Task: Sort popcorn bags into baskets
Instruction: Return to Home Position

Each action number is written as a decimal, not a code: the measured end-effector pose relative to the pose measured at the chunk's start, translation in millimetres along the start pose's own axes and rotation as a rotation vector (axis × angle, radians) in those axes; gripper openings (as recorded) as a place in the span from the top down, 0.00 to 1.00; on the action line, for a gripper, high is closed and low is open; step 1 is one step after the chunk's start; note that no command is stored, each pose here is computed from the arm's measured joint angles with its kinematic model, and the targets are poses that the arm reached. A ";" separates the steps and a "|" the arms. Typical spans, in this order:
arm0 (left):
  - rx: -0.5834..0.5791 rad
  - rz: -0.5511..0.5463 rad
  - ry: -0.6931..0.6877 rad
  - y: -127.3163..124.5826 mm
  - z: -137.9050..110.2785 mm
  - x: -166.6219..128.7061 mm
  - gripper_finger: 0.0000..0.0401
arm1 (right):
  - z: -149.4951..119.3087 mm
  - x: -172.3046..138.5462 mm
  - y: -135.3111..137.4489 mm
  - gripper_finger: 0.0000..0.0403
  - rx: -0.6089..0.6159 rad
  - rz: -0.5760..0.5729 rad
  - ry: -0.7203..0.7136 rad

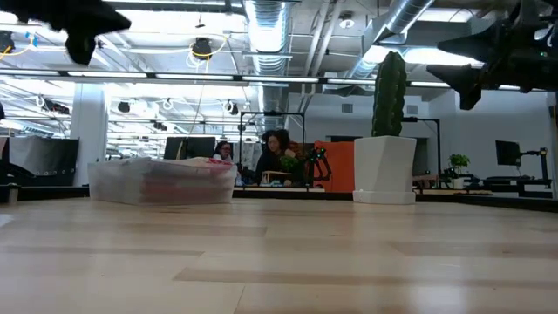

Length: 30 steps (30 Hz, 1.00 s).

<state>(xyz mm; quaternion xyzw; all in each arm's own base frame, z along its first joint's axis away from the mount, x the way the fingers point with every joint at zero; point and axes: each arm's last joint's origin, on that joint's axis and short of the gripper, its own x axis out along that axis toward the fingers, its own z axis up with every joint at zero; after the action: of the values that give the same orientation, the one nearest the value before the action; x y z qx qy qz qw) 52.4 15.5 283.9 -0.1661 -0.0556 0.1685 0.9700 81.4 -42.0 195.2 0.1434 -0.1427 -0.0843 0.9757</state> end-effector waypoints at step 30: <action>-0.039 -0.172 0.073 24.7 -113.7 34.8 1.00 | -12.1 -5.5 -17.5 0.35 -0.162 -0.079 0.128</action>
<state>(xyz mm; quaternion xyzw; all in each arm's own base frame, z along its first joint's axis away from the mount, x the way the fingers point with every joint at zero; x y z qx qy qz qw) 96.0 14.9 170.6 -0.1857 -0.0375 0.0773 0.9788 77.7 -54.3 177.4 0.0748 -0.0671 -0.1245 0.9871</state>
